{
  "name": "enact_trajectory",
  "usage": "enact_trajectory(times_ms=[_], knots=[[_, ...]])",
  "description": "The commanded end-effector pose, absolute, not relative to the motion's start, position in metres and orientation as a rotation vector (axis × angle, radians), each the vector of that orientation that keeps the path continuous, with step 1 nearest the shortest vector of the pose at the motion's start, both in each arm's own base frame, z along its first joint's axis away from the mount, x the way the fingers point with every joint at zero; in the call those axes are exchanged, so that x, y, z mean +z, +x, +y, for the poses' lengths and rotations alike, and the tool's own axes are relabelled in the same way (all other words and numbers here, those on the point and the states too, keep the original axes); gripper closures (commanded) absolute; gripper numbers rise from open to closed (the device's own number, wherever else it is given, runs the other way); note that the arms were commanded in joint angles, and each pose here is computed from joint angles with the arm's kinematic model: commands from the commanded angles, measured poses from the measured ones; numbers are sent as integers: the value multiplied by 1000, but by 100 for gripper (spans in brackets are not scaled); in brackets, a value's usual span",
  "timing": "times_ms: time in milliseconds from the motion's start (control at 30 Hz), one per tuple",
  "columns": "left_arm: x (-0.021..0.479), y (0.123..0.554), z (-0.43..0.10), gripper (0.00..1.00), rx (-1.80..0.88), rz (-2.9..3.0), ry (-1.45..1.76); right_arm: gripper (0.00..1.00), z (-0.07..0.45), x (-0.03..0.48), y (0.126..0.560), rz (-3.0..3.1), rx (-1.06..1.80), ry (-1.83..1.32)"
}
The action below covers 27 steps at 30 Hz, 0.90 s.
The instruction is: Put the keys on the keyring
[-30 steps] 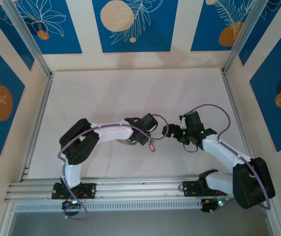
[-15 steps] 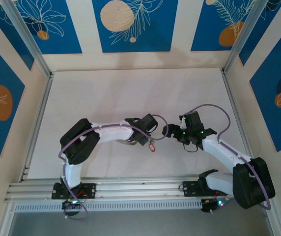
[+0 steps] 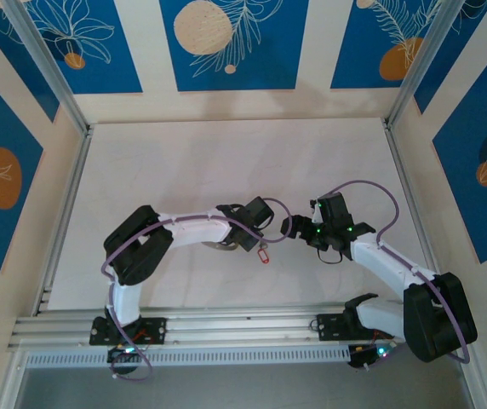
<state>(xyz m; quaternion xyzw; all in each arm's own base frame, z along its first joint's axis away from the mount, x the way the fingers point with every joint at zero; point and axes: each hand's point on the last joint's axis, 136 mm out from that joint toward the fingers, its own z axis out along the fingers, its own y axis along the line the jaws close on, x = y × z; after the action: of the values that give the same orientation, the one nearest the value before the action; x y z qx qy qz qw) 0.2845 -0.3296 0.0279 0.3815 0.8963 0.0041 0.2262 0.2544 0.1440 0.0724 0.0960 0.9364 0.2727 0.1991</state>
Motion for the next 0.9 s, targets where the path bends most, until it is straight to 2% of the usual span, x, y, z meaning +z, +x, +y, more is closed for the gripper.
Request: enact_trajectory(times_ms=[0,133,533,700,867], knots=[[29,280,-324,100,35,2482,1059,12,149,79,253,2610,797,244],[46,284,-323,100,36,2453,1052,1,150,85,257,2598,803,245],[138,313,-323,100,29,2242,1025,0,168,129,291,2489,882,208],[175,325,-319,100,-12,2148,969,12,183,149,305,2434,973,159],[210,330,-313,100,-198,2087,877,23,193,169,311,2372,1044,103]])
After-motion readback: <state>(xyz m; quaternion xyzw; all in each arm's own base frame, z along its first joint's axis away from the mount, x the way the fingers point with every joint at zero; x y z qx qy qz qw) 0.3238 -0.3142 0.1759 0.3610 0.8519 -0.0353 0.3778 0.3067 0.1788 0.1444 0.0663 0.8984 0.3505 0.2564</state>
